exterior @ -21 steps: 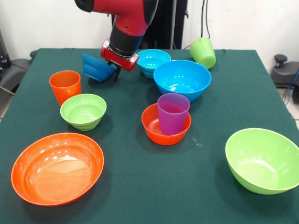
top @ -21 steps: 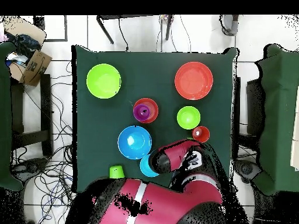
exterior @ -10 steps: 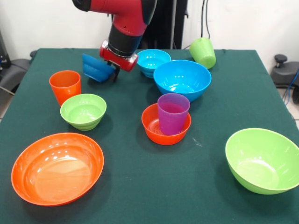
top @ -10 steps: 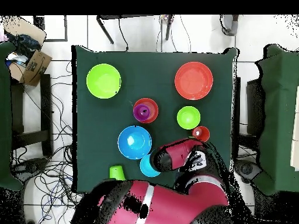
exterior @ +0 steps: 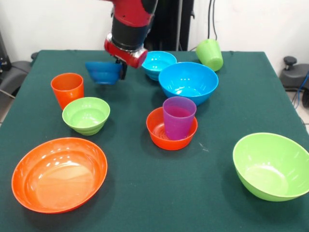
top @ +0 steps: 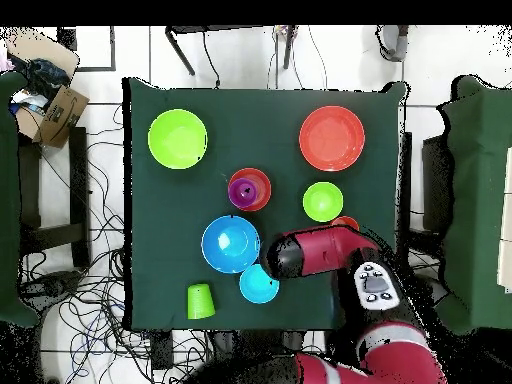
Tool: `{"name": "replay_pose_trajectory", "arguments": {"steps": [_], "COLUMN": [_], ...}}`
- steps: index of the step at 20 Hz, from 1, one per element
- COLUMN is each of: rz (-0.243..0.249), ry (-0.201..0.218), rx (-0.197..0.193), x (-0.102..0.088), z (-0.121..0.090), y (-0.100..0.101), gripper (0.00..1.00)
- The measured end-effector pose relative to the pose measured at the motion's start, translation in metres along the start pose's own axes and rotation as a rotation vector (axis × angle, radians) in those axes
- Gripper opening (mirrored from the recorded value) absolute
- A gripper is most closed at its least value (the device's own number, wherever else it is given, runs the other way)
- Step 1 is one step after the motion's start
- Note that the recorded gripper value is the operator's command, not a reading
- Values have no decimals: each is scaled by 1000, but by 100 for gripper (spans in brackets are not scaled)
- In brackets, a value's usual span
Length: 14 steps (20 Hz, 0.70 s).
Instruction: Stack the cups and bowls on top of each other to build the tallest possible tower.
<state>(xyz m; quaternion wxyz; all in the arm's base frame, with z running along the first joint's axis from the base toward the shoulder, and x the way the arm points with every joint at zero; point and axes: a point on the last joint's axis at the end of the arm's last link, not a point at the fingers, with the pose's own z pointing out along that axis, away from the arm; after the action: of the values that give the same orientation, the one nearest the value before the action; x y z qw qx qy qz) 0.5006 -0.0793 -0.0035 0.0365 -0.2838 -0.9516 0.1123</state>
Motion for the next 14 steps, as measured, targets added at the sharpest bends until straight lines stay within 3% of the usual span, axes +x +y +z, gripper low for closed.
{"name": "replay_pose_trajectory", "arguments": {"steps": [3, 7, 10, 14], "rz": [61, 59, 24, -63], "ry": [79, 143, 188, 263], "rx": [-45, -68, -75, -79], "x": [-17, -30, -38, -53], "z": [-41, -79, -108, -158], "y": [12, 21, 30, 52], "gripper": [0, 0, 0, 0]}}
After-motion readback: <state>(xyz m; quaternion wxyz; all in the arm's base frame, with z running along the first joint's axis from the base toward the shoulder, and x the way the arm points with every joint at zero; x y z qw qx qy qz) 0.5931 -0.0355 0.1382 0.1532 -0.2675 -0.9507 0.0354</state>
